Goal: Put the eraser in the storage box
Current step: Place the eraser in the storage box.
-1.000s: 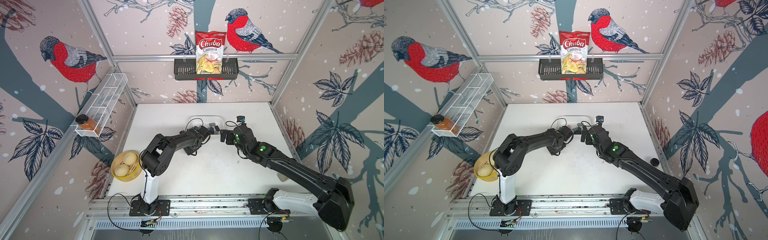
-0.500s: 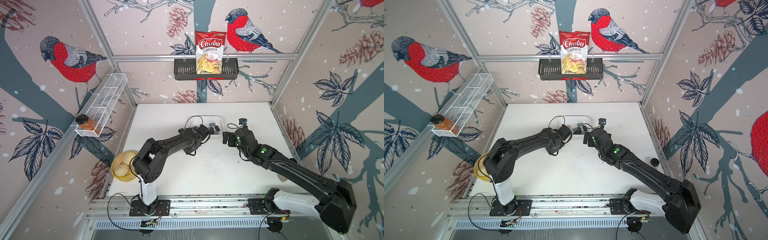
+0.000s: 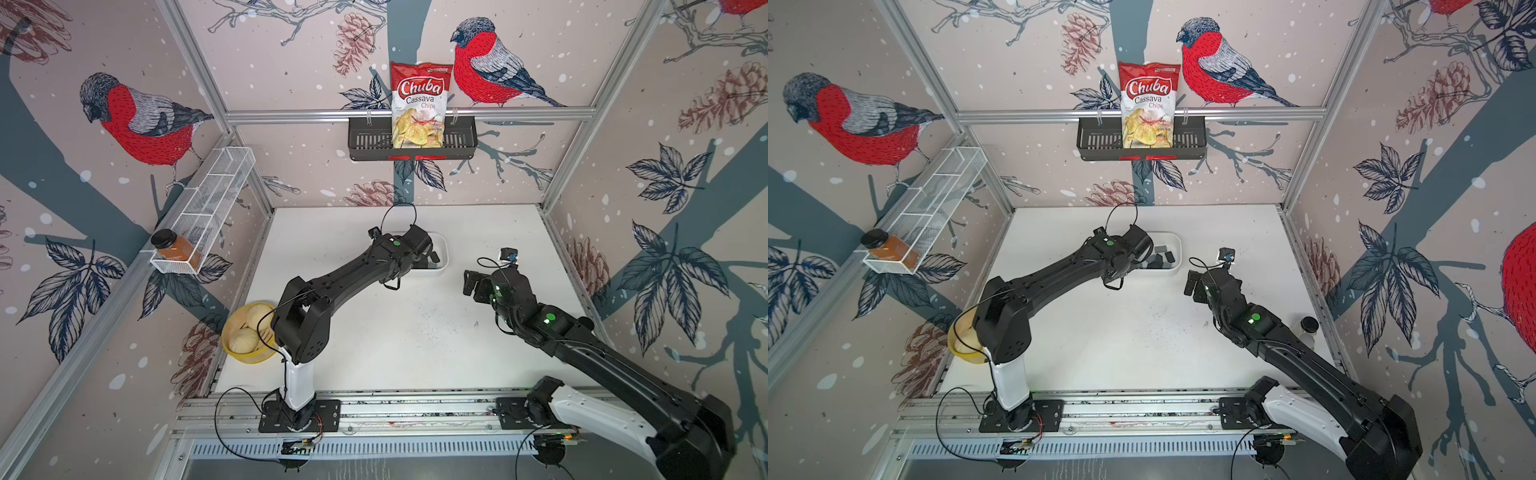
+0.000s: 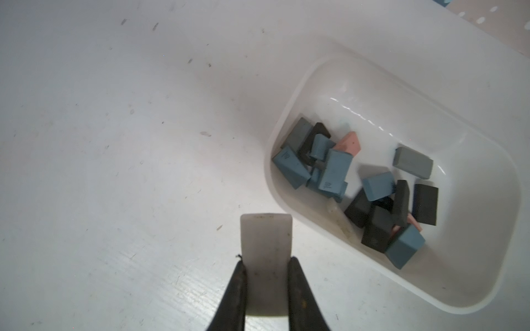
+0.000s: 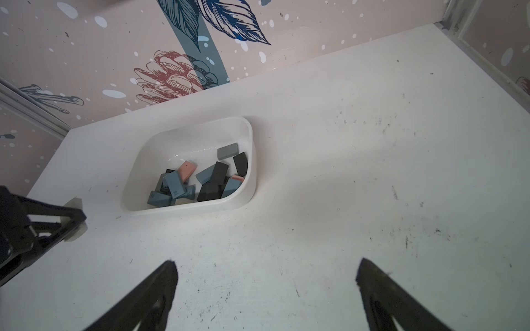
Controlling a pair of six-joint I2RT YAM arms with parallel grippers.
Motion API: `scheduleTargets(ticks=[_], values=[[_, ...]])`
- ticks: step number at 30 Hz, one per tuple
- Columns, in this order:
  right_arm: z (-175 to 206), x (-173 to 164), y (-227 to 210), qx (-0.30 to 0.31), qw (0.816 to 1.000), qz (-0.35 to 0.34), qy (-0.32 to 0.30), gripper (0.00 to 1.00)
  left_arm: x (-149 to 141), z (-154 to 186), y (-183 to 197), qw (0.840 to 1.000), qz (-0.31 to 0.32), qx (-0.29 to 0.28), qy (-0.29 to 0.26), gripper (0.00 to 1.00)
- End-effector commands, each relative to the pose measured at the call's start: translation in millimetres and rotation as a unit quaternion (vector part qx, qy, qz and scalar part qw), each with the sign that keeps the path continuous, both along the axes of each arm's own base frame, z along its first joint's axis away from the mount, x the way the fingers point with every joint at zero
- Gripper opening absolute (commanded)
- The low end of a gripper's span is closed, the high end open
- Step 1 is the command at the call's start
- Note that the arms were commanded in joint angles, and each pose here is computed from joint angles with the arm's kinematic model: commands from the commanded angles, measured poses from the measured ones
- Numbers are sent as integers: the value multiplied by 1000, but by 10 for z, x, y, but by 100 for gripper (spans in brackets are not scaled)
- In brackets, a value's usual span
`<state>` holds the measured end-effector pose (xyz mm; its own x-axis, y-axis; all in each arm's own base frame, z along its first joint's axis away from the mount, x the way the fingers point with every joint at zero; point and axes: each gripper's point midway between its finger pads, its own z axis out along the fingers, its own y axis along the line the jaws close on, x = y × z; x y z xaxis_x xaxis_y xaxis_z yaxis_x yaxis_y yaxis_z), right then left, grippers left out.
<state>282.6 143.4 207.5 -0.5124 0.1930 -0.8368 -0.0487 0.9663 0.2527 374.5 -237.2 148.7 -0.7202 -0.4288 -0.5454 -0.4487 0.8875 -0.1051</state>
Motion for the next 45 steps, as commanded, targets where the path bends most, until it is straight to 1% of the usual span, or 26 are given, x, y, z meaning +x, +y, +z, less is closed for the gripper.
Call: scheduleTargets(ticks=[1, 5, 8, 16, 24, 29, 38, 43, 45], values=[[32, -18, -103, 0, 1000, -22, -6, 99, 149, 54, -67, 998, -39, 43, -1, 15], [68, -43, -169, 1, 999, -32, -12, 99, 397, 41, -314, 996, -72, 46, -12, 16], [81, -66, -193, 4, 999, -35, -12, 99, 574, -42, -495, 994, -101, 46, -21, 17], [100, -111, -243, 8, 999, -39, -16, 99, 904, -291, -727, 989, -135, 44, -33, 18], [80, -118, -252, 7, 999, -39, -15, 99, 1038, -429, -820, 986, -156, 37, -42, 20], [72, -112, -234, 9, 999, -36, -14, 99, 1049, -509, -868, 985, -166, 27, -37, 24], [81, -106, -226, 11, 999, -36, -16, 99, 1029, -627, -969, 982, -188, 9, -23, 36], [76, -106, -226, 12, 999, -36, -15, 99, 1017, -637, -993, 980, -196, 6, -19, 50], [80, -103, -225, 12, 999, -37, -15, 99, 1017, -599, -1001, 980, -198, 3, -22, 59]])
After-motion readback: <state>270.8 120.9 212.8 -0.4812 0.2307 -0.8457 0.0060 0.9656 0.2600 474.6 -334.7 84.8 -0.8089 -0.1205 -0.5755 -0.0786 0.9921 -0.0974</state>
